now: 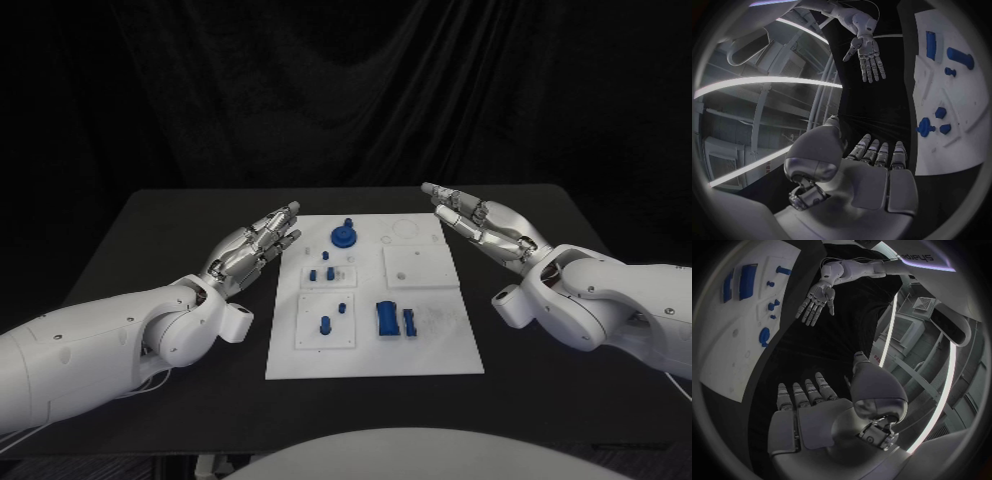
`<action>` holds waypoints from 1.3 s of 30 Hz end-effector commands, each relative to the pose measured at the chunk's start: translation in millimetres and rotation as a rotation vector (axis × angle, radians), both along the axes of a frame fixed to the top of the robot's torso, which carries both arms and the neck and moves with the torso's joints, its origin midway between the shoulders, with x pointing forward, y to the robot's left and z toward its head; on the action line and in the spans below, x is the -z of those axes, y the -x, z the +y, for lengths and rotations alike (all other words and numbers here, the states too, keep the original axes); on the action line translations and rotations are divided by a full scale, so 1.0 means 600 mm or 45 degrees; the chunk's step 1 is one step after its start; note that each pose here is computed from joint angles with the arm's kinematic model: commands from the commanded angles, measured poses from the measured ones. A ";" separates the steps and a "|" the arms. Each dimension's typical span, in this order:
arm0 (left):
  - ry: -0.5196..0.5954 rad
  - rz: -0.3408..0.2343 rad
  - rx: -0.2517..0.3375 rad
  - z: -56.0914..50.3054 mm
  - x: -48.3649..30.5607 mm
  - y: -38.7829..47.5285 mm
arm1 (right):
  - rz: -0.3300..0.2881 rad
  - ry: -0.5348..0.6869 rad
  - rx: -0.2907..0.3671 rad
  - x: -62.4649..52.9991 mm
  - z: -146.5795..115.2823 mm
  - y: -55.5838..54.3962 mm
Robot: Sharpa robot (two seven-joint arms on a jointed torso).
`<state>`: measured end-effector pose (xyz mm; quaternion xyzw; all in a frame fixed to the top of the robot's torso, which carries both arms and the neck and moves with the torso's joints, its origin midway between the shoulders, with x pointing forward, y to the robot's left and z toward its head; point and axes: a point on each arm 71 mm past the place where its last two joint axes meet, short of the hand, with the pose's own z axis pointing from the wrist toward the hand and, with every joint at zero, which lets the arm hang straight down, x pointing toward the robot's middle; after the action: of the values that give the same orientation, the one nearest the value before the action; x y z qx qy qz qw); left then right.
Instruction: Assemble the parts on the task board
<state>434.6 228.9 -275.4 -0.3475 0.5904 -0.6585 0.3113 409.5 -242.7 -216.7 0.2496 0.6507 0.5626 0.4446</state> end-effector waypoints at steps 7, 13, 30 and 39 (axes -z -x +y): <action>-0.070 -0.017 -0.320 -0.026 -0.031 -0.025 | 0.057 -0.241 0.415 0.004 0.043 -0.059; -0.098 -0.001 -0.523 -0.044 -0.057 -0.038 | 0.117 -0.343 0.586 0.010 0.073 -0.081; -0.123 0.045 -0.741 -0.061 -0.085 -0.045 | 0.146 -0.377 0.649 0.013 0.084 -0.087; -0.123 0.045 -0.741 -0.061 -0.085 -0.045 | 0.146 -0.377 0.649 0.013 0.084 -0.087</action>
<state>462.3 192.8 -224.5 -0.4942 0.5058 -0.5116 0.4880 462.1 -191.3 -224.3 0.4978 0.5066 0.5098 0.4855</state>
